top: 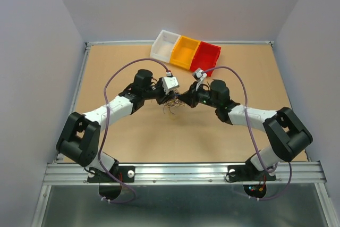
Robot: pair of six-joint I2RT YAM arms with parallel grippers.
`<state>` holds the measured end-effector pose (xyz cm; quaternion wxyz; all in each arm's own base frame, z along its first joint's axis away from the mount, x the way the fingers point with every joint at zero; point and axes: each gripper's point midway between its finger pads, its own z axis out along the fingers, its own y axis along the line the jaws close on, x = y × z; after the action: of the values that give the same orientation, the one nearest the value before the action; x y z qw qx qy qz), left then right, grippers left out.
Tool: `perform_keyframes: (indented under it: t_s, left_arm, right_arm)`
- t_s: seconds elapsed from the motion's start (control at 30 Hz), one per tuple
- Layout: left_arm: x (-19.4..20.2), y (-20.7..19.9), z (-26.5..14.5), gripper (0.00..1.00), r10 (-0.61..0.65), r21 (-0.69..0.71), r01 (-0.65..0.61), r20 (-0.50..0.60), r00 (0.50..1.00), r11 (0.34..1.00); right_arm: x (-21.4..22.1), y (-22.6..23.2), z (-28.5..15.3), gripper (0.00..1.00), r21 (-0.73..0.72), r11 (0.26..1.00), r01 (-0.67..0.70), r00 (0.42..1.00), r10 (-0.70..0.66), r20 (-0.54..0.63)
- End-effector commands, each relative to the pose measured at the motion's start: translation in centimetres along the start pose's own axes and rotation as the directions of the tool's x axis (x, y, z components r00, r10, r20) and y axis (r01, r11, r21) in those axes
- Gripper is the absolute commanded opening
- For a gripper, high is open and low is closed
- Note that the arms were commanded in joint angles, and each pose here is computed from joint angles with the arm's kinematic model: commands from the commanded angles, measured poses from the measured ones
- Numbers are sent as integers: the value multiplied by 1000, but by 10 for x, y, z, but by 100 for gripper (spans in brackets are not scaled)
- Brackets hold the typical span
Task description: Untangle the cables
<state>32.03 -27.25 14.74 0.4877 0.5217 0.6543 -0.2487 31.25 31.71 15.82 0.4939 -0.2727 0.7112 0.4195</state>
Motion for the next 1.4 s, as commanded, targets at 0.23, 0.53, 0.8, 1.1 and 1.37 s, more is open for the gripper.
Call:
perform_keyframes:
  t_s: [0.23,0.53,0.8,1.1,1.37]
  left_arm:
    - [-5,21,4,0,0,-76,-2,-23,1000,997]
    - [-11,101,-38,0,-162,-362,180,79,984,915]
    - [-5,127,-55,0,-218,-443,244,110,970,863]
    - [-11,121,-55,0,-206,-450,231,106,973,862]
    - [-26,79,-38,0,-119,-285,142,97,988,948]
  right_arm:
    - [-23,18,-26,1,2,999,53,993,-53,103]
    - [-18,-64,-60,1,488,867,-103,986,26,163]
    - [-29,-107,-131,7,769,598,-224,953,-32,302]
    - [-30,-118,-172,17,839,453,-302,925,-73,372]
    - [-36,-89,-132,66,708,680,-193,951,-48,305]
